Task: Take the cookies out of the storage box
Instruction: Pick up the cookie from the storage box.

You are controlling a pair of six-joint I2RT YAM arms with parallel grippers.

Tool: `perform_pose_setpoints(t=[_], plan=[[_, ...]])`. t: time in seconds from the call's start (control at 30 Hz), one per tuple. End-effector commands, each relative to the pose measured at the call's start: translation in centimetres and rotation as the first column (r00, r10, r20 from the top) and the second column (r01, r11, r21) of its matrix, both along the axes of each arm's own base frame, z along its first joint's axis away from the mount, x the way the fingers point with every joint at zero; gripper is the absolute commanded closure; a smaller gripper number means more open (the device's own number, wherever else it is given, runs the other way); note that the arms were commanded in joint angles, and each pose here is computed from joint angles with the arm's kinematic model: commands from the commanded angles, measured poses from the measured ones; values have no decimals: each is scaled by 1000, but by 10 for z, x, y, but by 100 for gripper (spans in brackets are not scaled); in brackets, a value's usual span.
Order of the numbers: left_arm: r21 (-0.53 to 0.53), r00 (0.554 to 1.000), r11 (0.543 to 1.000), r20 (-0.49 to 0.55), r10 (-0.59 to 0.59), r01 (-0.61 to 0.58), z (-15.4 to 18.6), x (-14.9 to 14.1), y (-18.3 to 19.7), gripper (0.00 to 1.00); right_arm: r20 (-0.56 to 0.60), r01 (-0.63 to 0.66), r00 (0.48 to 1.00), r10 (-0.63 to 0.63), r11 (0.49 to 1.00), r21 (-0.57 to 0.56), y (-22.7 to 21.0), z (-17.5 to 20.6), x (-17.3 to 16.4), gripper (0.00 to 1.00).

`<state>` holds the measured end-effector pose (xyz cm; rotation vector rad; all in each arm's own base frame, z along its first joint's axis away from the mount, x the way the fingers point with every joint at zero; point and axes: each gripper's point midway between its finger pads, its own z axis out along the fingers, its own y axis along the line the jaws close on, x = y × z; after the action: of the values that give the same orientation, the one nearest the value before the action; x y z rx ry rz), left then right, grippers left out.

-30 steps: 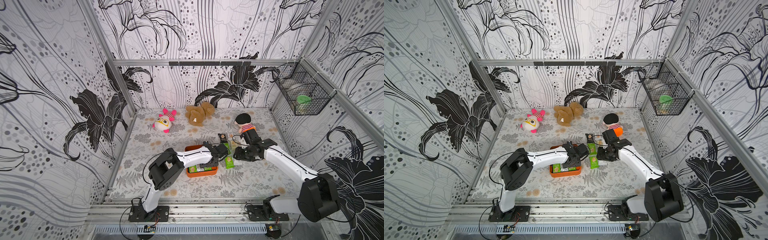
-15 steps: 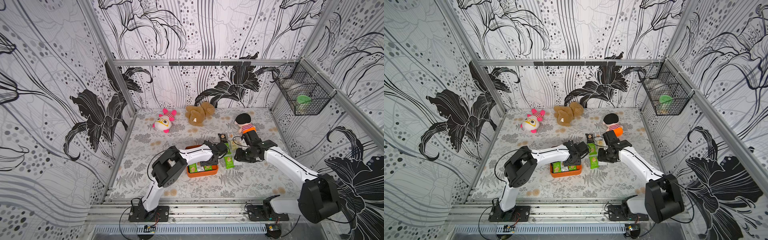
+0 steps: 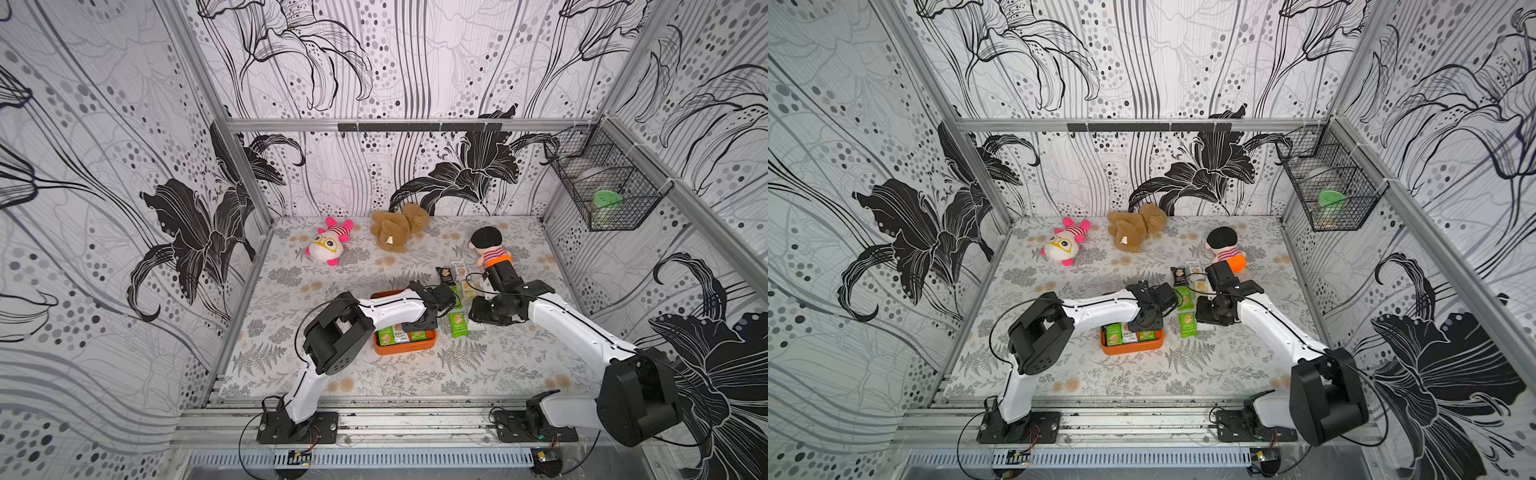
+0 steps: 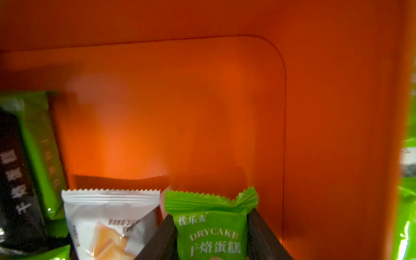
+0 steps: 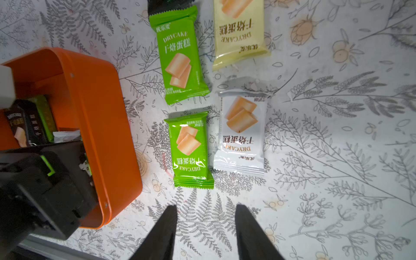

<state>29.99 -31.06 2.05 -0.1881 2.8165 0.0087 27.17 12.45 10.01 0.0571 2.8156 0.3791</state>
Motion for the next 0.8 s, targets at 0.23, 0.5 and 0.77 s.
perform_pose_setpoints(t=[0.23, 0.5, 0.77], plan=[[9, 1000, 1000, -1, -6, 6, -2, 0, 6, 60, 3, 31, 1000, -31, 999, -4, -4, 3, 1, 53], [-13, 998, 1000, 56, 15, -14, 29, 11, 14, 62, 12, 32, 999, -32, 999, 12, 0, 10, 6, 53], [-17, 994, 999, 106, 32, -30, 57, 24, 25, 62, 22, 26, 999, -26, 999, 20, 4, 18, 13, 53]])
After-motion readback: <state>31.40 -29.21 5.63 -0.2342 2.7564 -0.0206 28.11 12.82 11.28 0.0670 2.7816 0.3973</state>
